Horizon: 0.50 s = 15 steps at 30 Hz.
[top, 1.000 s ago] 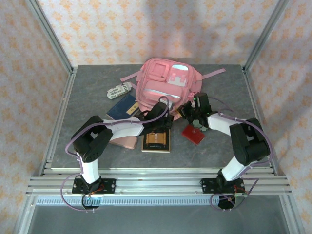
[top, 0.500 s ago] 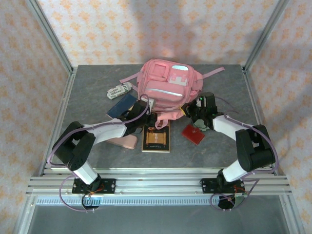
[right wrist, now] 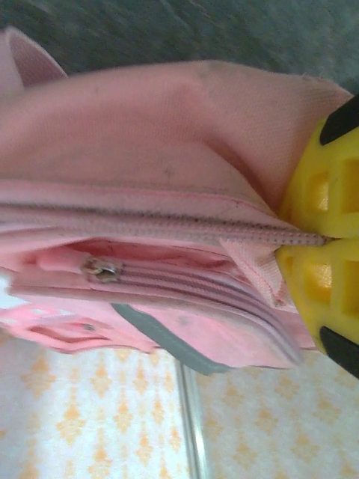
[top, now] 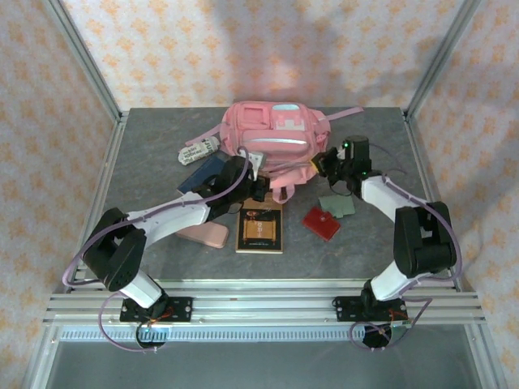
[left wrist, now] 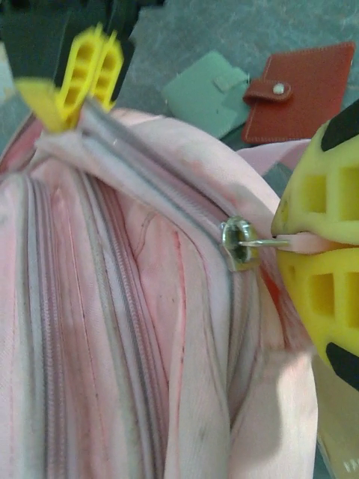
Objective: Pack books, pencil case, and school supplies into a backpack
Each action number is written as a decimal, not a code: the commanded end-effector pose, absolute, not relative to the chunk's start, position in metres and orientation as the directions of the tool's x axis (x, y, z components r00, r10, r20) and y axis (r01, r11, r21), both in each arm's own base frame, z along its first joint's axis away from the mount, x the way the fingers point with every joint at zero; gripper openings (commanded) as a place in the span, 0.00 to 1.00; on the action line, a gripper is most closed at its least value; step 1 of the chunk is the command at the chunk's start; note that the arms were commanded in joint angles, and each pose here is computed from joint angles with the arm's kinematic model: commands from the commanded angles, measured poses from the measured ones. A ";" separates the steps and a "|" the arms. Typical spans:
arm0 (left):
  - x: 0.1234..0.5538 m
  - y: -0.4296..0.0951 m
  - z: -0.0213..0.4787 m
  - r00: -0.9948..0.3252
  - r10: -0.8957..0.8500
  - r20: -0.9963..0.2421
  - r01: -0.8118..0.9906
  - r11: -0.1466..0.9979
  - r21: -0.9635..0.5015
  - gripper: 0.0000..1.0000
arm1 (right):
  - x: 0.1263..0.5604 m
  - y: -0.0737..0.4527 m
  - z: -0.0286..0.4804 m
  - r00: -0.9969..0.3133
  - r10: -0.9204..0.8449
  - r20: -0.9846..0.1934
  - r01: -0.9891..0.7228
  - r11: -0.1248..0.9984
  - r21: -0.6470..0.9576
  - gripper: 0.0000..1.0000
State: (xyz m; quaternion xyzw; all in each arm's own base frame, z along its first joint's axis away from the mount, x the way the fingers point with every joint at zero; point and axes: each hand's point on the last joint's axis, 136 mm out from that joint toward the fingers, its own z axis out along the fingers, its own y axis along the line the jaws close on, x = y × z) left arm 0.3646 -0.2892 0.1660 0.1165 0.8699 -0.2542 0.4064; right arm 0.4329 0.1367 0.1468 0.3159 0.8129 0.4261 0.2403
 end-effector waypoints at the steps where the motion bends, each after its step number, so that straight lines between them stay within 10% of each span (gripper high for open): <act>1: 0.370 -0.301 0.188 -0.600 -0.007 -0.800 0.415 0.852 -0.319 0.00 | 0.472 0.071 0.131 -0.529 0.809 -0.254 0.410 0.506 0.758 0.00; 9: 0.383 -0.355 0.151 -0.638 0.001 -0.770 0.428 0.832 -0.354 0.00 | 0.456 0.082 0.129 -0.598 0.774 -0.209 0.425 0.528 0.735 0.51; 15: 0.381 -0.362 0.143 -0.649 0.006 -0.761 0.437 0.822 -0.366 0.00 | 0.404 0.092 0.139 -0.652 0.731 -0.201 0.390 0.551 0.738 0.57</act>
